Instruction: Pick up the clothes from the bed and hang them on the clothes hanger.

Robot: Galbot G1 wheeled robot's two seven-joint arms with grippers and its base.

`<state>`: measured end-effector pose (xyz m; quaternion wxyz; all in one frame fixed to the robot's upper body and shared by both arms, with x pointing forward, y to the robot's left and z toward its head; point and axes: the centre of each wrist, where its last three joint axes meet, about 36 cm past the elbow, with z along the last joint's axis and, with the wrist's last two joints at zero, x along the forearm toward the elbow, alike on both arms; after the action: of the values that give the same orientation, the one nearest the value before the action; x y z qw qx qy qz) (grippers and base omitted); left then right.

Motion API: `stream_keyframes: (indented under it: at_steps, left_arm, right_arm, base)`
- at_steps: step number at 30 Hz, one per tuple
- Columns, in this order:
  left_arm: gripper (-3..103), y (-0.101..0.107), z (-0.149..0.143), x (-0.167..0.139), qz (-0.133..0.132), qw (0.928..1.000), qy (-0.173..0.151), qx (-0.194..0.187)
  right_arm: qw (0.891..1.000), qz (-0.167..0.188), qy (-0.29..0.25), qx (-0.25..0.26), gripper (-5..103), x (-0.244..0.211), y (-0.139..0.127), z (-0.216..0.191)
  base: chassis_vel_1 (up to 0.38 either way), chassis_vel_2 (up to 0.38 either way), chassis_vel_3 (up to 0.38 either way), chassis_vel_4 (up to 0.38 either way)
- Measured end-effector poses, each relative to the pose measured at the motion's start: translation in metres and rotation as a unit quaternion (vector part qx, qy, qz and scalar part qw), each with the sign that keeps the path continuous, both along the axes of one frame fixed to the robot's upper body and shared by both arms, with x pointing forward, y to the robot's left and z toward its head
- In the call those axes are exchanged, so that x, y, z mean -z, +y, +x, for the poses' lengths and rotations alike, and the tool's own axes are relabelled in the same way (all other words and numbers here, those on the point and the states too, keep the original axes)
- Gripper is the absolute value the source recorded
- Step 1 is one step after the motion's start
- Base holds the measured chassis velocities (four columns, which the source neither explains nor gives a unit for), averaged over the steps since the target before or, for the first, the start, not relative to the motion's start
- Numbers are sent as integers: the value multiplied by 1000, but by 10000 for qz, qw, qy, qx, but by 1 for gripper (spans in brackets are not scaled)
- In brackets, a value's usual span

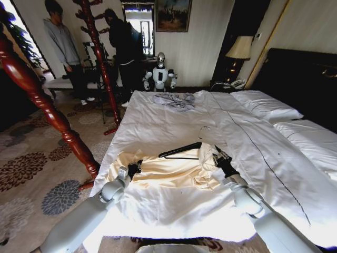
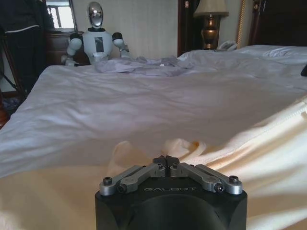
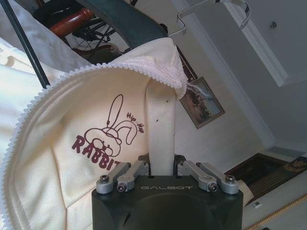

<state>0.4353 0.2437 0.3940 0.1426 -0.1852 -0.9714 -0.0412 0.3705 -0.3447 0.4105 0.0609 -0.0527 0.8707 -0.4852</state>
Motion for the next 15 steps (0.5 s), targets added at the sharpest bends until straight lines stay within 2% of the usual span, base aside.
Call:
stream_keyframes:
  at_steps: [3,4,9,15]
  left_arm:
    - [0,6,12,-18,-276,9995,-30,-159]
    - [0,6,12,-18,-276,9995,-30,-159]
    - [0,23,45,-41,-639,9969,-2,-461]
    - [0,32,76,-49,-1012,9936,173,-473]
  right_arm:
    - [10000,6,-6,-7,20,0,1,0]
    - [10000,6,-6,-7,20,0,1,0]
    - [10000,14,2,-30,20,-1,2,-1]
    - [10000,11,6,-42,20,-1,3,-2]
  base:
    - [0,0,0,0]
    - [0,0,0,0]
    - [0,0,0,0]
    - [0,0,0,0]
